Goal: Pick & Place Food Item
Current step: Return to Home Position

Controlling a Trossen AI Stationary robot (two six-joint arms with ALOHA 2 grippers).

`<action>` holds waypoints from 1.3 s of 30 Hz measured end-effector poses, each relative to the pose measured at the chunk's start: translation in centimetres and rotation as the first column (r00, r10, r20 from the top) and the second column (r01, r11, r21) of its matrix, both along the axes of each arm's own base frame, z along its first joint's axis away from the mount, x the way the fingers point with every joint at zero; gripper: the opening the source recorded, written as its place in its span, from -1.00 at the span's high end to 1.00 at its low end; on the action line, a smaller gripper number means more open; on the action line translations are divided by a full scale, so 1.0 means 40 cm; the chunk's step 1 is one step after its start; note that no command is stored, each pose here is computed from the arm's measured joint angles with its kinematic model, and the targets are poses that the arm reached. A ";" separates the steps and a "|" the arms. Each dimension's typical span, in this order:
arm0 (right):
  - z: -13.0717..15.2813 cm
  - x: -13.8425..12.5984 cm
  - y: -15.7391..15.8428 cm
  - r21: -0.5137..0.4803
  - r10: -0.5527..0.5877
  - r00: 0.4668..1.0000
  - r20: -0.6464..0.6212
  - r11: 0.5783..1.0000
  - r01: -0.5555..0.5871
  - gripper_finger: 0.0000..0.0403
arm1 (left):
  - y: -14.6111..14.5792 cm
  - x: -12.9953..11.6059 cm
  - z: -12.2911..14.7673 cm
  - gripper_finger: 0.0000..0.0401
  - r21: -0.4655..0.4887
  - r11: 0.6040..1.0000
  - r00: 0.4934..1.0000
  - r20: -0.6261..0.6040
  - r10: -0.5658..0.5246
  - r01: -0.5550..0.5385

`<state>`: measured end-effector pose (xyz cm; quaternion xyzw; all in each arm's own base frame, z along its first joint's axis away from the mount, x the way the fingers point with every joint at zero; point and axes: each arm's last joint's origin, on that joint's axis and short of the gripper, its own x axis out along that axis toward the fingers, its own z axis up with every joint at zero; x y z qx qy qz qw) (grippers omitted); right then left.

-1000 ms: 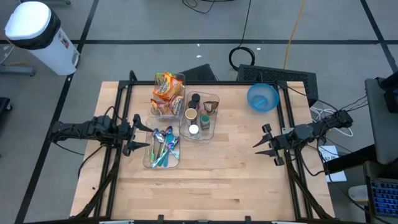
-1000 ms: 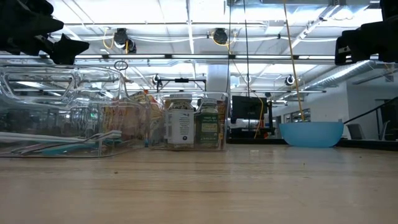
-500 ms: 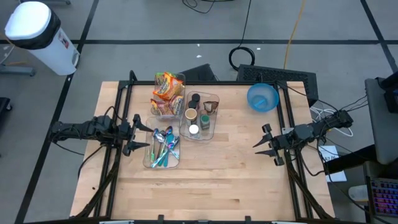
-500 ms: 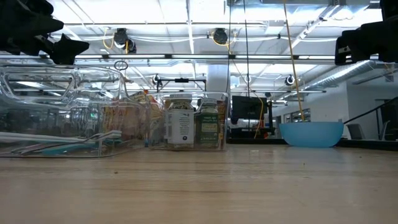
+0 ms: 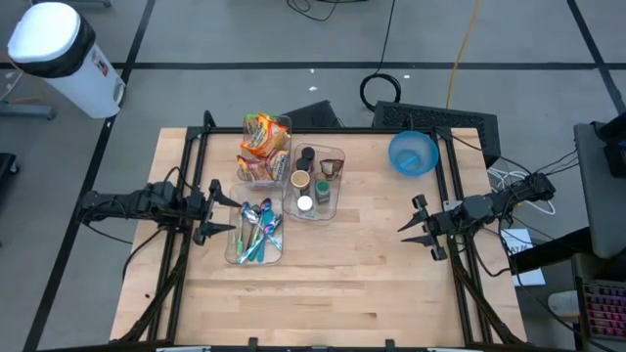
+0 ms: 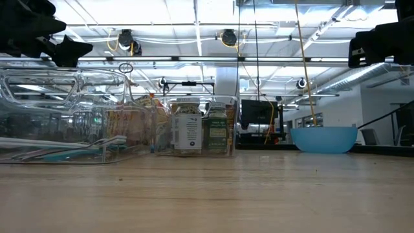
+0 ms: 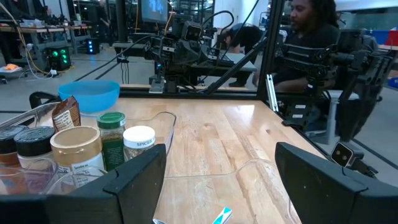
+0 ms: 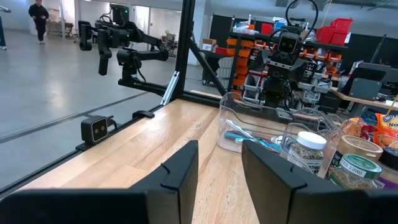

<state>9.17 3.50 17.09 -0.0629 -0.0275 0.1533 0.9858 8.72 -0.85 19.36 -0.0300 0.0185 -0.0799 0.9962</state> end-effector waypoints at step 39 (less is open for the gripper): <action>0.000 0.000 0.000 0.000 0.000 1.000 0.000 1.000 0.000 0.42 | 0.000 0.000 0.000 -0.55 0.000 1.000 1.000 0.000 0.000 0.000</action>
